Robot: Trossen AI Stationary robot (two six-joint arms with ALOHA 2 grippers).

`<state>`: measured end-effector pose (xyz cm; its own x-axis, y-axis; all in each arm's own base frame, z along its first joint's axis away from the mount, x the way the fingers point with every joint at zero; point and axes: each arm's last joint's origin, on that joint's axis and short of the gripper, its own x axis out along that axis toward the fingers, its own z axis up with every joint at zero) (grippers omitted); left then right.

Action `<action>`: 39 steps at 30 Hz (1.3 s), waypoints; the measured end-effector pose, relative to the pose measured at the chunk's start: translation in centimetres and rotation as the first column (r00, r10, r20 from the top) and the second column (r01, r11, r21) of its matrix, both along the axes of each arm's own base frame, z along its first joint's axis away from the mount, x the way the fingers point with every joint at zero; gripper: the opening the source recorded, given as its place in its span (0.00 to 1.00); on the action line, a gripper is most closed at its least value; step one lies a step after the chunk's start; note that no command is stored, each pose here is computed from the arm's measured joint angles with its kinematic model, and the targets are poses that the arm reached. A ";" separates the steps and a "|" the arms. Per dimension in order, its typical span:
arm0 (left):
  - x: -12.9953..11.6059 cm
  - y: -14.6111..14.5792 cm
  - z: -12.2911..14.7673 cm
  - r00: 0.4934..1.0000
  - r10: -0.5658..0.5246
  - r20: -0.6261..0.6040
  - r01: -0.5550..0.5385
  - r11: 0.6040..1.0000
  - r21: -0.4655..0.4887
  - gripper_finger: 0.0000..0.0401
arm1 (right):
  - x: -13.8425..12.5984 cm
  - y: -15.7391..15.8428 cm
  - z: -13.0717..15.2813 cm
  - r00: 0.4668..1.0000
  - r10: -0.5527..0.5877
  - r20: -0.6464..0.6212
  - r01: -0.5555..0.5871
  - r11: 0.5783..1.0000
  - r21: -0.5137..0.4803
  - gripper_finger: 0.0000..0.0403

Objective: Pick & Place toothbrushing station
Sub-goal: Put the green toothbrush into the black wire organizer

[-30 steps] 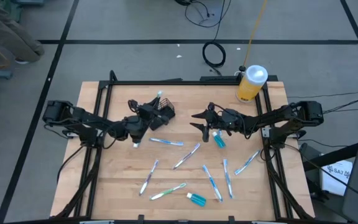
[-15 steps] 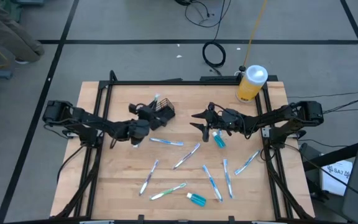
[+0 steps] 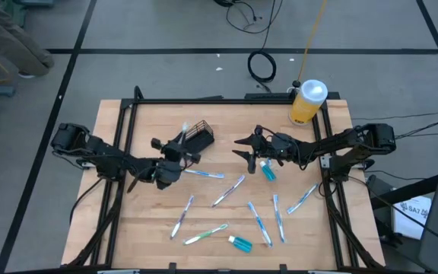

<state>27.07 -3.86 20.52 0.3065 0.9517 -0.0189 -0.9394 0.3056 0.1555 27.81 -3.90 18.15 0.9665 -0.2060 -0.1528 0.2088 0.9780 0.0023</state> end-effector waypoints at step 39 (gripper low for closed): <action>0.0 -0.4 0.1 0.988 -0.065 0.142 0.075 0.995 -0.066 0.01 | 0.0 0.0 0.0 1.000 0.000 -0.004 0.000 1.000 0.001 0.42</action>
<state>27.02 -4.24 20.61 0.3767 0.9256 -0.0379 -0.9262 0.3769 0.0001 27.80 -3.90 18.11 0.9661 -0.2055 -0.1565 0.2084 0.9780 0.0020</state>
